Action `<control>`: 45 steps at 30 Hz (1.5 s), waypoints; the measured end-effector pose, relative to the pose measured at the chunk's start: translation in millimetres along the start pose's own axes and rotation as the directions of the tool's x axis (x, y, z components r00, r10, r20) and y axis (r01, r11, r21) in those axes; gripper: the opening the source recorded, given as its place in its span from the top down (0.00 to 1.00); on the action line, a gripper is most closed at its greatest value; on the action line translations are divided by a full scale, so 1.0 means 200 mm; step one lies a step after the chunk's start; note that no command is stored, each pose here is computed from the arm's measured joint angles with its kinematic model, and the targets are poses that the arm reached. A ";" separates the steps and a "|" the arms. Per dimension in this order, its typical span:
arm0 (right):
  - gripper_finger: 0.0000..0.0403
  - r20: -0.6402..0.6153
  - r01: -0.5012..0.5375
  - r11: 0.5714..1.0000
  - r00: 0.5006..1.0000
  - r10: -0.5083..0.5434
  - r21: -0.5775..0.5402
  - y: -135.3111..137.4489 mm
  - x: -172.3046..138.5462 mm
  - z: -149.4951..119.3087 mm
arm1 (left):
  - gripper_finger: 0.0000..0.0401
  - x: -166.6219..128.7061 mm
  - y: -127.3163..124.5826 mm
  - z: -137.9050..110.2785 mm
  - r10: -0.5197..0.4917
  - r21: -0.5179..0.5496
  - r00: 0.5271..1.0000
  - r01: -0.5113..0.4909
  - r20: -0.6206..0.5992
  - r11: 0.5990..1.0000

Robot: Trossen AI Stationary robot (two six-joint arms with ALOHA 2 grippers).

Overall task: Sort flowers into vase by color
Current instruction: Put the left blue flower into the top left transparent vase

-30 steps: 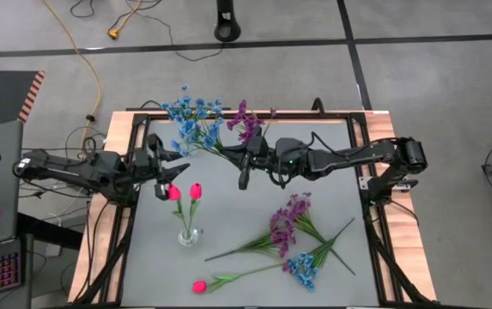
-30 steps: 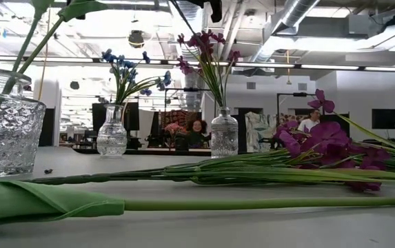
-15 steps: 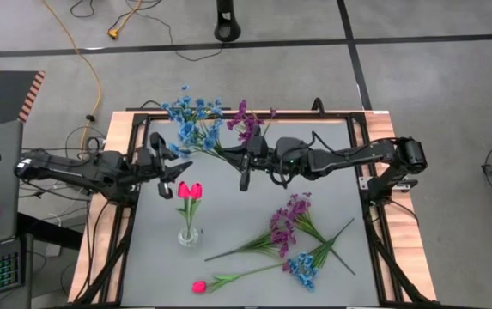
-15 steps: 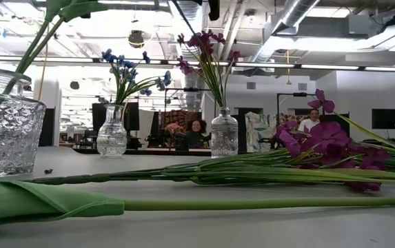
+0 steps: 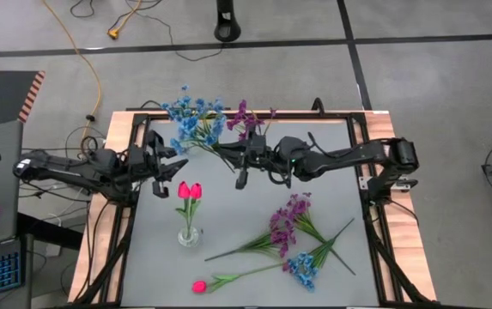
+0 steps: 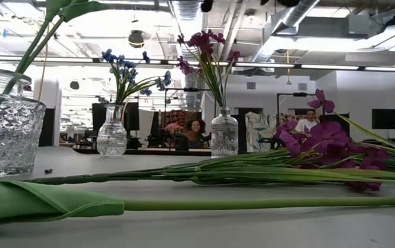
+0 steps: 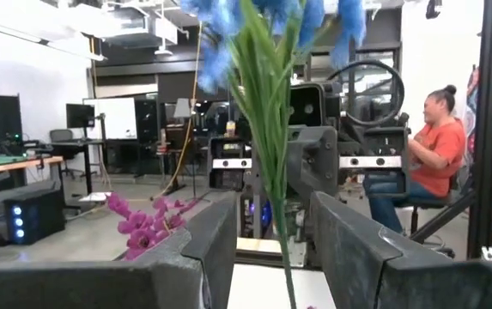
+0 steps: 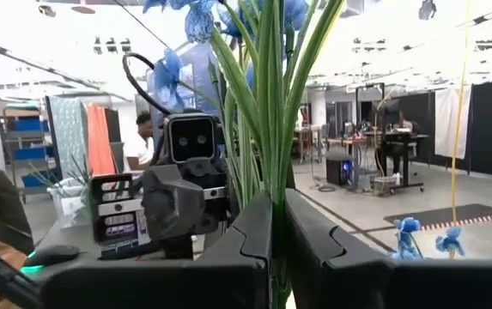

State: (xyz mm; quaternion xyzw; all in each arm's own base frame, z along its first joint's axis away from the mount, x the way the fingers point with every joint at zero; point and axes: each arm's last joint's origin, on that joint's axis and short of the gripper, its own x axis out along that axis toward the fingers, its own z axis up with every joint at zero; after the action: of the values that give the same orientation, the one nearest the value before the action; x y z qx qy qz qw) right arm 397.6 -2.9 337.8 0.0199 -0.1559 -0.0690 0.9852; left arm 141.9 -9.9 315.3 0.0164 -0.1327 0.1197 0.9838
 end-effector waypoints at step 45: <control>0.89 -0.091 -0.077 0.996 0.993 0.073 -0.038 0.05 0.23 -0.20 | 0.66 0.14 0.00 -0.05 0.066 -0.031 0.996 -0.064 0.064 0.997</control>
State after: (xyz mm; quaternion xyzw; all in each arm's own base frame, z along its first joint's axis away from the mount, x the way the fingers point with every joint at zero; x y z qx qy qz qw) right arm 455.2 0.6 315.2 -0.0035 -0.1109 -0.0340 0.9932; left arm 170.9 -3.5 313.6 0.0017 -0.1666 0.1493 0.9747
